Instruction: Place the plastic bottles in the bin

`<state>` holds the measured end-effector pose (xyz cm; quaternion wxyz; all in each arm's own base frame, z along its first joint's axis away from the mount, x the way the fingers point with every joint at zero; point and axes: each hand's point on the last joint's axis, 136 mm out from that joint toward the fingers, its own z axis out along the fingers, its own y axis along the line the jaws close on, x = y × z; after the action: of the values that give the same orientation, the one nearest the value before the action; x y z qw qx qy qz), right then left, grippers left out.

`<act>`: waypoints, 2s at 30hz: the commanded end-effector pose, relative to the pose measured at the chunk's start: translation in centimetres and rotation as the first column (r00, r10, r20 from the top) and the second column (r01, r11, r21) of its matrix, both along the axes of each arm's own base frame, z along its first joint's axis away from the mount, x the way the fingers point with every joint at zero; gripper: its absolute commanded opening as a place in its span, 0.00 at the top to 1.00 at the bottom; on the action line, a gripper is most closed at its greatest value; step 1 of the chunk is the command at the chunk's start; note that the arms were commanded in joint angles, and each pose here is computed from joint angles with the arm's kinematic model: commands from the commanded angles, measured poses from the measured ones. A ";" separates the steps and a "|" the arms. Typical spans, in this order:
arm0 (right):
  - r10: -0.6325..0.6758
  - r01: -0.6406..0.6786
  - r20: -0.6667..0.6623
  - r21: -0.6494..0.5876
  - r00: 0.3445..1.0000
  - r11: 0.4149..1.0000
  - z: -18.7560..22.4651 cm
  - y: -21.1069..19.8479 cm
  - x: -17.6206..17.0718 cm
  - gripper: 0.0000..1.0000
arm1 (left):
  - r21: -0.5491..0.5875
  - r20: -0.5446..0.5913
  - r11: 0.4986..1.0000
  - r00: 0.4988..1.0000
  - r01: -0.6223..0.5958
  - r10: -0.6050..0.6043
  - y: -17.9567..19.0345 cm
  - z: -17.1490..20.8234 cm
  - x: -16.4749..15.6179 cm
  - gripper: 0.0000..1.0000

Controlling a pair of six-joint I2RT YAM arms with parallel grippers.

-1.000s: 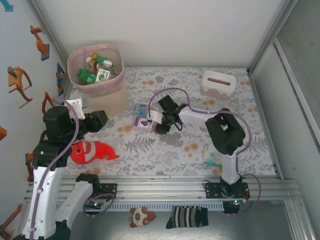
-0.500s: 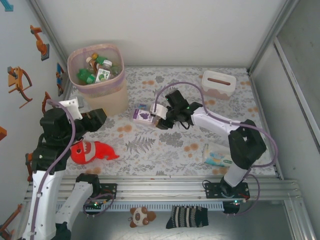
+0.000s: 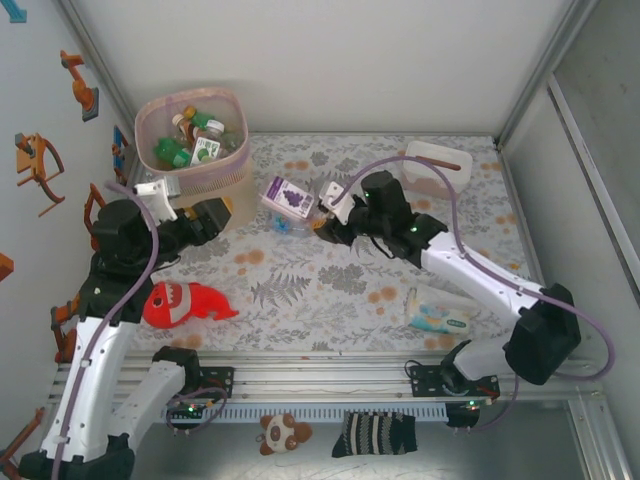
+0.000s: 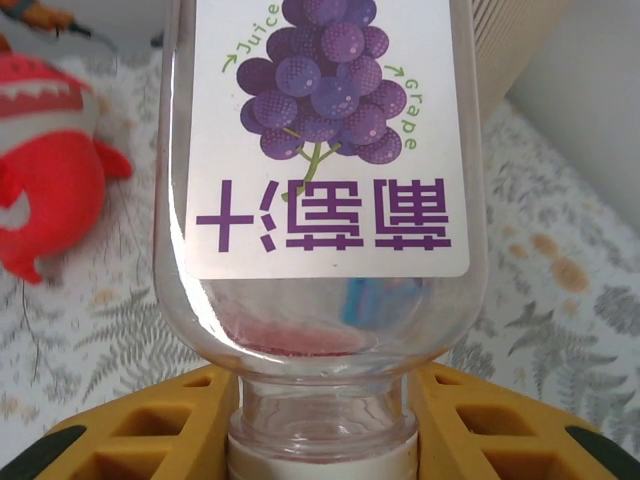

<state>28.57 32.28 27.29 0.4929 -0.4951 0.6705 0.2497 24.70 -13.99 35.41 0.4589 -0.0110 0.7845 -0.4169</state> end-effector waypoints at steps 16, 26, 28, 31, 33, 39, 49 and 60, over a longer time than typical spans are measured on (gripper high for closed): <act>-0.049 0.015 0.088 0.351 0.995 0.936 11.6 -0.9 -1.5 0.73 | -0.020 0.282 0.985 0.946 0.174 -0.161 -12.0 8.2 1.1 0.19; -0.040 0.004 0.067 0.458 0.997 0.889 13.8 -1.6 -2.7 0.74 | 0.033 0.383 0.992 0.916 0.118 -0.122 -15.9 8.8 1.5 0.31; -0.044 0.008 0.067 0.464 0.997 0.886 13.9 -1.8 -2.9 0.74 | 0.023 0.422 0.994 0.900 0.109 -0.109 -16.3 9.5 1.1 0.35; -0.054 0.016 0.068 0.464 0.996 0.886 13.7 -2.2 -3.1 0.74 | 0.017 0.448 0.995 0.889 0.097 -0.095 -16.8 10.0 1.0 0.39; -0.056 0.019 0.067 0.459 0.996 0.888 13.5 -2.3 -3.3 0.74 | 0.015 0.460 0.996 0.884 0.091 -0.087 -17.1 10.2 1.0 0.41; -0.060 0.027 0.061 0.447 0.996 0.894 13.0 -2.6 -3.5 0.75 | 0.006 0.484 0.997 0.872 0.082 -0.075 -17.7 10.9 0.9 0.45; -0.067 0.033 0.060 0.450 0.996 0.893 13.1 -2.9 -3.6 0.74 | 0.004 0.491 0.997 0.869 0.075 -0.067 -17.8 11.0 0.6 0.63; -0.076 0.044 0.056 0.442 0.996 0.896 13.4 -3.5 -4.2 0.49 | 0.073 0.503 0.997 0.862 0.024 -0.057 -16.8 11.0 0.9 0.70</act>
<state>25.50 29.38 39.53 0.6168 -0.3587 0.6045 0.3541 25.53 -32.31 43.65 0.6040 0.1309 0.6716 -0.4086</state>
